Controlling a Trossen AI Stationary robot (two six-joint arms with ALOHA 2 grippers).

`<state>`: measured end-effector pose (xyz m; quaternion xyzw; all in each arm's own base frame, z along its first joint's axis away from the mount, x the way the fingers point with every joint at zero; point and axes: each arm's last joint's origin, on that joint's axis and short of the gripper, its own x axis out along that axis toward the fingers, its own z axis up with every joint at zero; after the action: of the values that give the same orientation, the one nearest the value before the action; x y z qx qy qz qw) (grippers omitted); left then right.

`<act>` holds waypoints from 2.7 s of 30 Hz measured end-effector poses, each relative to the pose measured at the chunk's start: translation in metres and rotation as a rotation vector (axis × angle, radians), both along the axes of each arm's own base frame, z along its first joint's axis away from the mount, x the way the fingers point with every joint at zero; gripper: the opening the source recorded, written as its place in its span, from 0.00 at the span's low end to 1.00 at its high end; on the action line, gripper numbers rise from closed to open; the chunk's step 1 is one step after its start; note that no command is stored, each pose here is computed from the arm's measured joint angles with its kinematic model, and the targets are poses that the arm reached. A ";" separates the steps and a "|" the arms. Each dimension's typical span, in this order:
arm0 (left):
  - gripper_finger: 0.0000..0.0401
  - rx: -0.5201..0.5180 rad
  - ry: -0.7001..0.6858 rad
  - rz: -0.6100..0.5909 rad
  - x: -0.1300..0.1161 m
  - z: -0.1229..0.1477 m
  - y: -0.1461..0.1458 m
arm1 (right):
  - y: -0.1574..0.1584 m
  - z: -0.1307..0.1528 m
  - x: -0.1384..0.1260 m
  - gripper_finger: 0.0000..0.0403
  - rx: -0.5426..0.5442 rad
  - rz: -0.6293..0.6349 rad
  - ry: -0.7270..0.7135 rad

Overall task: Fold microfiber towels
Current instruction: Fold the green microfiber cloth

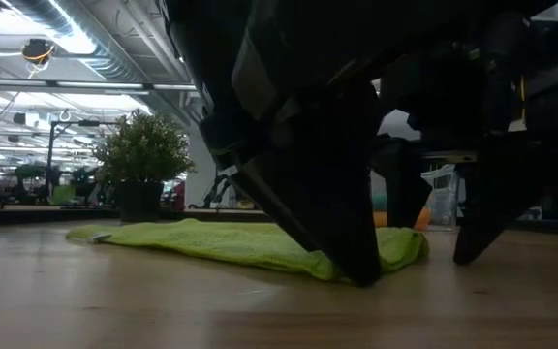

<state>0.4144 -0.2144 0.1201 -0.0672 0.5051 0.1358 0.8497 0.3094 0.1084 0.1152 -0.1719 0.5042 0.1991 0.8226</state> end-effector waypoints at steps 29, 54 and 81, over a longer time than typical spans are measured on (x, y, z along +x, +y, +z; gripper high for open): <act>0.00 -0.168 -0.048 0.015 0.012 0.032 -0.021 | 0.001 0.021 -0.016 0.01 0.266 -0.346 0.175; 0.00 -0.012 0.114 -0.158 0.004 0.103 -0.018 | 0.015 0.113 0.004 0.00 0.198 -0.324 0.032; 0.00 0.167 0.423 -0.010 -0.014 0.104 0.031 | -0.054 0.090 0.053 0.00 0.163 -0.404 -0.113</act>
<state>0.4007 -0.1839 0.2242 0.0358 0.6592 0.1837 0.7283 0.3628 0.0543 0.2054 -0.0114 0.4639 0.0606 0.8837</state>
